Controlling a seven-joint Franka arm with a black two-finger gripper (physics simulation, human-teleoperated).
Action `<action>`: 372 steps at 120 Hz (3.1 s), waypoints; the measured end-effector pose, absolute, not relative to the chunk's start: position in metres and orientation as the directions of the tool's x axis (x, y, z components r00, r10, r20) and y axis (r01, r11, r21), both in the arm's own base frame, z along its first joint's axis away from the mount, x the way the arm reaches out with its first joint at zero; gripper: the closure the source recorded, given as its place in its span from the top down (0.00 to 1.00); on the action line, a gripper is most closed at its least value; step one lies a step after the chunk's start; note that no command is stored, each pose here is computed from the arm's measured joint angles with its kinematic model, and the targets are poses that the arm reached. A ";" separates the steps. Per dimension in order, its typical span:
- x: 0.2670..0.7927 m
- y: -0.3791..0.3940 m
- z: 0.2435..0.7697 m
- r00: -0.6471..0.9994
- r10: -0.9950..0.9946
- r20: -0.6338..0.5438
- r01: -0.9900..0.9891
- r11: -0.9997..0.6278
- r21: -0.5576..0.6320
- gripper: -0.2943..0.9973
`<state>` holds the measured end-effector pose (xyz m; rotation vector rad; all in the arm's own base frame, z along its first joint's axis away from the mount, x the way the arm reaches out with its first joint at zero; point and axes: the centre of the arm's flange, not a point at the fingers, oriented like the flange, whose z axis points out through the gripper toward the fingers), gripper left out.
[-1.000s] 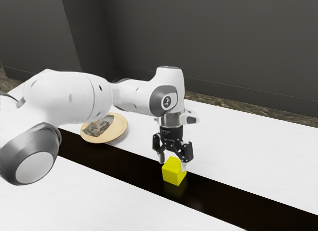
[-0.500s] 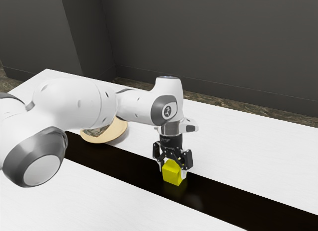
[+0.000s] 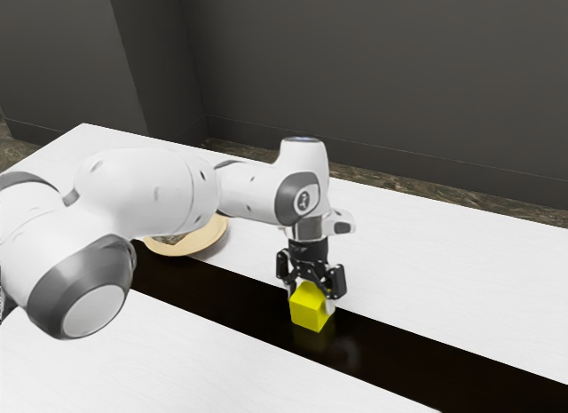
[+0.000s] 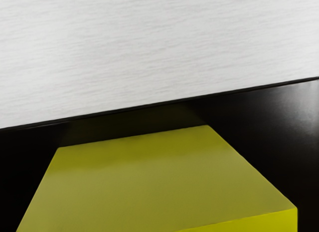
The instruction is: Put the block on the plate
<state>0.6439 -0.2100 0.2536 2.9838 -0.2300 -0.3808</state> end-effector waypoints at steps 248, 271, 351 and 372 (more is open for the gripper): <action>0.718 0.094 0.438 0.994 0.087 -0.069 0.088 -0.996 0.017 0.52; 0.722 0.143 0.389 0.985 0.125 -0.120 0.128 -0.992 0.014 0.52; 0.727 0.163 0.312 0.972 0.131 -0.195 0.137 -0.990 0.019 0.64; 0.726 0.164 0.335 0.978 0.127 -0.168 0.131 -0.991 0.016 0.71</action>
